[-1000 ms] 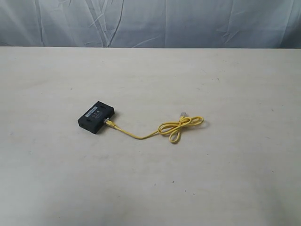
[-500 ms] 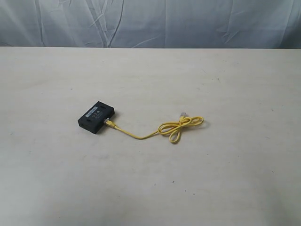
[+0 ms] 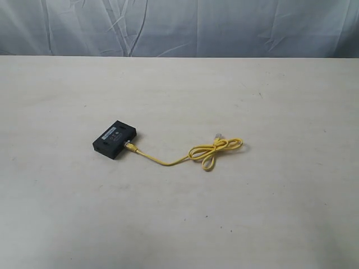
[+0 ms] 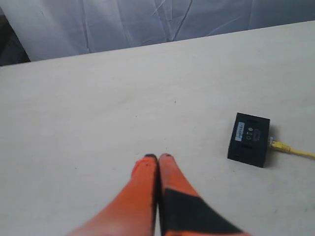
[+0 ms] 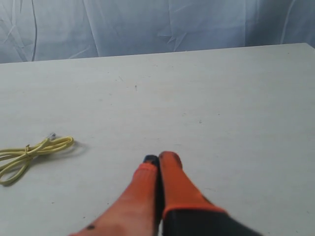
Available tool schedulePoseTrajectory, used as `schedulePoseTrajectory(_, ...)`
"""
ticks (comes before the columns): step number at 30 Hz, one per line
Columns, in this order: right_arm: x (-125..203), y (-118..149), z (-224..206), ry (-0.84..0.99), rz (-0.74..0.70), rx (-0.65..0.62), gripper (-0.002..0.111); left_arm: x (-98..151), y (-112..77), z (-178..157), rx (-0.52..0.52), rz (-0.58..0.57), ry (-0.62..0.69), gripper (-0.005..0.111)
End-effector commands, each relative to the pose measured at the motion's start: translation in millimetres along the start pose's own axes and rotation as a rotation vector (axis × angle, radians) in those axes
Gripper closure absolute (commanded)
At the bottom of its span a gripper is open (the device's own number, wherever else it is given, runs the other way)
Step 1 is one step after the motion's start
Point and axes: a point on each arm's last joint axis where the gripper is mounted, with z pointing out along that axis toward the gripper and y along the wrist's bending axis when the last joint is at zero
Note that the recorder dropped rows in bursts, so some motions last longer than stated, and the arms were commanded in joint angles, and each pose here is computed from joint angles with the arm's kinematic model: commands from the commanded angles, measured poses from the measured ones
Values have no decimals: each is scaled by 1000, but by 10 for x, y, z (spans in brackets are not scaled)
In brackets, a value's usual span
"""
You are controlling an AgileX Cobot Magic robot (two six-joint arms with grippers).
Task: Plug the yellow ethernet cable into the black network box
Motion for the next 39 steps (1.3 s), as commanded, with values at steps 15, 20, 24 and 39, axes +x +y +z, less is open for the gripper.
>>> schedulePoseTrajectory(15,1,0,0,-13,-4,-1,108,471,-41,-377,-170,161,-378,107)
schedulePoseTrajectory(20,1,0,0,-13,-4,-1,108,824,-54,-122,-168,144,-326,107)
schedulePoseTrajectory(24,1,0,0,-13,-4,-1,108,853,-61,-111,-159,149,-292,107)
schedulePoseTrajectory(39,1,0,0,-13,-4,-1,108,860,-41,-112,-156,-20,-297,107)
